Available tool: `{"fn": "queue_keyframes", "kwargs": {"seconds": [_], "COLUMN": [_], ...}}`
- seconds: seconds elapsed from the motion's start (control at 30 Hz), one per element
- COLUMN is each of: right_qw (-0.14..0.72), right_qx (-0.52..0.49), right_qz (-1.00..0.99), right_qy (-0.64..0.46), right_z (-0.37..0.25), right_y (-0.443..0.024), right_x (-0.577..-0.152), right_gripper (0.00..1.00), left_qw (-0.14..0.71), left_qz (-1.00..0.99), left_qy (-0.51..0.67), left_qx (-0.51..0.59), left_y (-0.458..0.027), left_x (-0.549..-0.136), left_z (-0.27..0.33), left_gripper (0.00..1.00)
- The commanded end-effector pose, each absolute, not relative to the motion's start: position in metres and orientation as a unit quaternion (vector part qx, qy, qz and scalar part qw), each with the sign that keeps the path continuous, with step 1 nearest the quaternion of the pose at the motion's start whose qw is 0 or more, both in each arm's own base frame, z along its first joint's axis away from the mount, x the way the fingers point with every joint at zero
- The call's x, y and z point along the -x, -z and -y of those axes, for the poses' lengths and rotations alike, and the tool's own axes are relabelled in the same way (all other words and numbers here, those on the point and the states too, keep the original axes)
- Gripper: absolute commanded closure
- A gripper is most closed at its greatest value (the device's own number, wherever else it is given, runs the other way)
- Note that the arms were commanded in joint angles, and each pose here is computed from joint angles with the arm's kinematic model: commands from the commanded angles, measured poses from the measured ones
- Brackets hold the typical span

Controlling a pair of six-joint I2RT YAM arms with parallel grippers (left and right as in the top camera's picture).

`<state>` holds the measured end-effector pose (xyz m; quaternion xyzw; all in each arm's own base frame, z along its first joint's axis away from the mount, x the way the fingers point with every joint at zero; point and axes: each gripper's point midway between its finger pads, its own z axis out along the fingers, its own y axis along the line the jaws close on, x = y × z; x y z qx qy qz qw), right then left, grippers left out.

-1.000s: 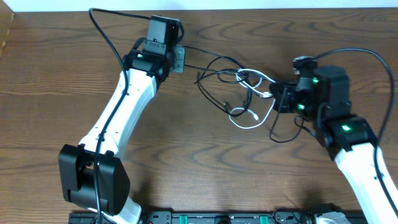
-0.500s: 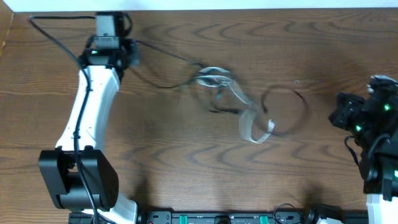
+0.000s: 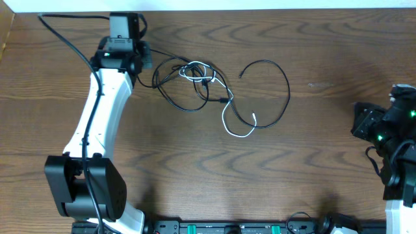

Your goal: Untangle cables

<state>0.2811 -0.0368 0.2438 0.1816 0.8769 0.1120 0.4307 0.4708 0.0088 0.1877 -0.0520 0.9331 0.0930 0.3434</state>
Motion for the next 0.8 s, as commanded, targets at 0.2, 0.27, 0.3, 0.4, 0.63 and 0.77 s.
{"fn": "queue_keyframes", "kwargs": {"seconds": [0.2, 0.27, 0.3, 0.4, 0.63, 0.77], "right_qw": [0.361, 0.345, 0.338, 0.322, 0.318, 0.324], "right_qx": [-0.111, -0.089, -0.081, -0.053, 0.005, 0.044], "right_qz": [-0.903, -0.908, -0.910, -0.915, -0.914, -0.908], "right_qy": [-0.204, -0.219, -0.225, -0.237, -0.251, -0.260], "right_z": [0.005, -0.004, -0.008, -0.021, -0.052, -0.073], "right_y": [-0.212, -0.203, -0.199, -0.189, -0.182, -0.183], "right_x": [-0.297, -0.302, -0.303, -0.309, -0.323, -0.328], "right_gripper": [0.46, 0.46, 0.46, 0.46, 0.43, 0.40], "left_qw": [0.328, 0.324, 0.322, 0.324, 0.359, 0.387], "left_qz": [-0.942, -0.939, -0.935, -0.918, -0.866, -0.831], "left_qy": [0.020, 0.054, 0.075, 0.129, 0.227, 0.270], "left_qx": [-0.065, -0.104, -0.131, -0.188, -0.265, -0.294], "left_y": [-0.184, -0.185, -0.187, -0.199, -0.258, -0.297], "left_x": [-0.456, -0.449, -0.443, -0.428, -0.386, -0.362], "left_z": [0.090, 0.118, 0.135, 0.171, 0.221, 0.230], "left_gripper": [0.92, 0.92, 0.92, 0.92, 0.92, 0.92]}}
